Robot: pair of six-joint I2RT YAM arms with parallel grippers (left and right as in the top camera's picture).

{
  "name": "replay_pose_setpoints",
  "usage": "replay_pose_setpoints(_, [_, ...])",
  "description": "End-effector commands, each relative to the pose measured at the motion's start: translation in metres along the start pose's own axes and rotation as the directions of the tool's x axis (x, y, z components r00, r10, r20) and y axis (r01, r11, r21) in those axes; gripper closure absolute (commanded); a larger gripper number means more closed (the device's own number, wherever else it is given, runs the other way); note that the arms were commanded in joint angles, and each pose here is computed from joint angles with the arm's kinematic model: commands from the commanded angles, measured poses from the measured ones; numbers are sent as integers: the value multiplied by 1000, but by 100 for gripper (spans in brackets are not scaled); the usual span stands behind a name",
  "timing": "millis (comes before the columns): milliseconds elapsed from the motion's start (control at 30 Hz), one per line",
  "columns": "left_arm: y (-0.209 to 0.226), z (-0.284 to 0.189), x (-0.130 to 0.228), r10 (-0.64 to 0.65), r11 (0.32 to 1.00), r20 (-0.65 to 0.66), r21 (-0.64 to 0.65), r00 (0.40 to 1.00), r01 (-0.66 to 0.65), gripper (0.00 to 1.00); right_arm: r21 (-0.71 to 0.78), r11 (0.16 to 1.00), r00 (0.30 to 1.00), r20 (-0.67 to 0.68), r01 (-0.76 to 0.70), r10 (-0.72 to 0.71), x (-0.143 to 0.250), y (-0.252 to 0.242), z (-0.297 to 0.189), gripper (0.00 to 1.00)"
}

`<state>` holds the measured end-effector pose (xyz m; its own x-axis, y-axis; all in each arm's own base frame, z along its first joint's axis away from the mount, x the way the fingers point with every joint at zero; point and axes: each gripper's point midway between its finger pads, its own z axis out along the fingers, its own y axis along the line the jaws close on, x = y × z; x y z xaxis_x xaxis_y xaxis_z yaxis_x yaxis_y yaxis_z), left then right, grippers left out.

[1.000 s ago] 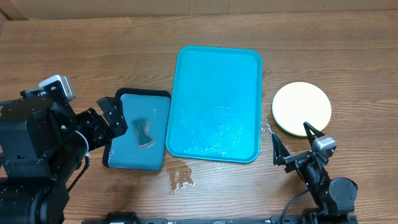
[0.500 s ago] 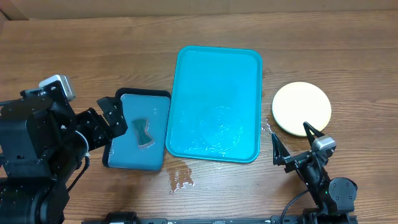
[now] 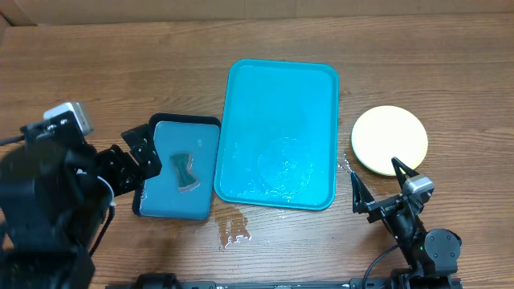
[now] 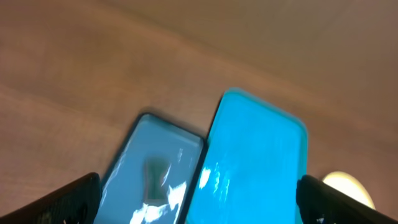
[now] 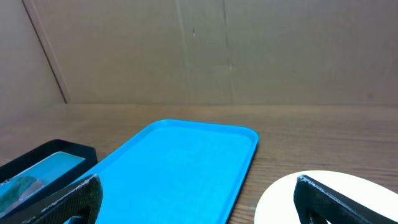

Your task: Clean dirty plates on tray and stack at the side

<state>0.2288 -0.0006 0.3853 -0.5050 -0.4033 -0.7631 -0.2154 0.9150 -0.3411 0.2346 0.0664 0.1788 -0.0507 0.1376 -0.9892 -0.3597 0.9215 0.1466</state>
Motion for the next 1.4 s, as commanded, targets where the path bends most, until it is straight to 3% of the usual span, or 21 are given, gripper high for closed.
replay_pose_setpoints(0, [2, 9, 10, 24, 998, 98, 53, 995, -29, 0, 6, 1000, 1000, 1, 0, 0, 2, -1, 0, 0])
replay_pose_setpoints(300, [-4, 45, 57, 52, 940, 413, 288, 909, -185, 0, 6, 1000, 1000, 1, 0, 0, 2, -1, 0, 1])
replay_pose_setpoints(600, [22, 69, 118, 71, 921, 524, 293, 849, -258, 0, 6, 1000, 1000, 1, 0, 0, 2, -1, 0, 0])
replay_pose_setpoints(1000, [42, 129, 165, 127, 927, 497, 249, 859, -281, 0, 6, 1000, 1000, 1, 0, 0, 2, -1, 0, 0])
replay_pose_setpoints(1033, [48, 137, 176, 138, 933, 454, 238, 880, -269, 0, 6, 1000, 1000, 1, 0, 0, 2, -1, 0, 0])
replay_pose_setpoints(1367, [50, 138, 176, 138, 938, 451, 225, 882, -262, 0, 6, 1000, 1000, 1, 0, 0, 2, -1, 0, 0])
